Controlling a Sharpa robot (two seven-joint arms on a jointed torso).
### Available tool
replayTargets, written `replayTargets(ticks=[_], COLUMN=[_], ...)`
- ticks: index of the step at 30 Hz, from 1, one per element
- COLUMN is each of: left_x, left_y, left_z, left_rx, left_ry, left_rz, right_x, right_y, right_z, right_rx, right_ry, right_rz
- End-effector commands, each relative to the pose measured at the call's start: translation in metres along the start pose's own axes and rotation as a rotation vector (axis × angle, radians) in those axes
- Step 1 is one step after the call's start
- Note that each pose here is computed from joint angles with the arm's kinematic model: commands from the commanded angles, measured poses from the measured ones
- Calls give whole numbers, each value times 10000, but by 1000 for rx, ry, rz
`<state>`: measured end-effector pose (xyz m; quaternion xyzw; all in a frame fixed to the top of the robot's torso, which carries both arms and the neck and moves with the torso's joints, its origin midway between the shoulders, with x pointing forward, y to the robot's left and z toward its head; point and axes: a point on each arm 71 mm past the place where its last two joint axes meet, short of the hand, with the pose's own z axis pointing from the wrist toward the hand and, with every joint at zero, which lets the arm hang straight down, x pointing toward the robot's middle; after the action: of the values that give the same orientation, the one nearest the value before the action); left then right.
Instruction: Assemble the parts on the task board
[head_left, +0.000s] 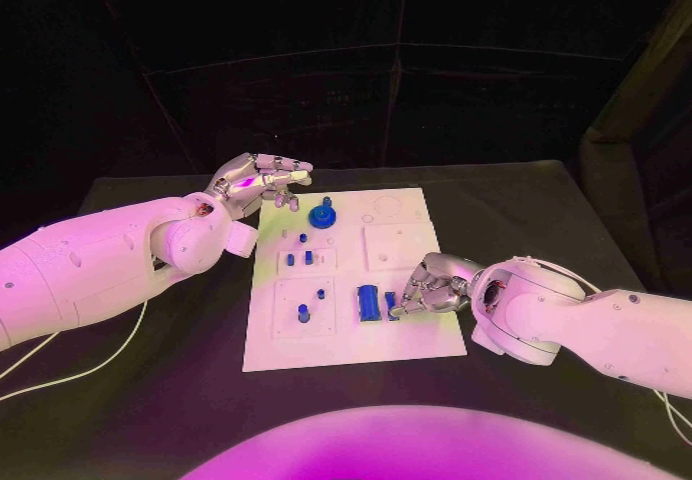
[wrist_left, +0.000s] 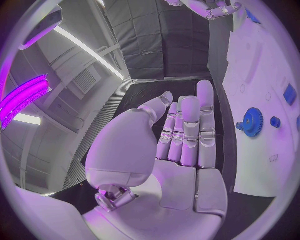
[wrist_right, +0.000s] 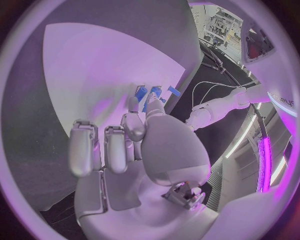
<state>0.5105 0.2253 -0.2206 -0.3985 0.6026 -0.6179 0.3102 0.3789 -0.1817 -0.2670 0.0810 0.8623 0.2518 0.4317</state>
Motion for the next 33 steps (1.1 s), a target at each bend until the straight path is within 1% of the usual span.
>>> replayTargets(ticks=[1, 11, 16, 21, 26, 29, 33], left_x=[6, 11, 9, 6, 3, 1, -7], left_y=[-13, -12, -12, -13, -13, -14, -14], left_z=[3, 6, 5, 4, 2, 2, 6], left_rx=[5, 5, 5, 5, 5, 6, 9], left_ry=[8, 10, 9, 9, 8, 7, -4], left_rz=[-7, -8, -7, -7, -7, -7, -2], right_x=[9, 19, 20, -4, -35, -58, -109], right_y=[-3, -2, 24, 53, 59, 83, 105], right_z=[22, 108, 126, 116, 72, 23, -37], right_rx=[13, 43, 34, 2, -57, -131, -227], right_ry=[14, 11, 0, -38, -60, -68, -79], right_rz=[-31, -89, -98, -75, 6, 94, 257])
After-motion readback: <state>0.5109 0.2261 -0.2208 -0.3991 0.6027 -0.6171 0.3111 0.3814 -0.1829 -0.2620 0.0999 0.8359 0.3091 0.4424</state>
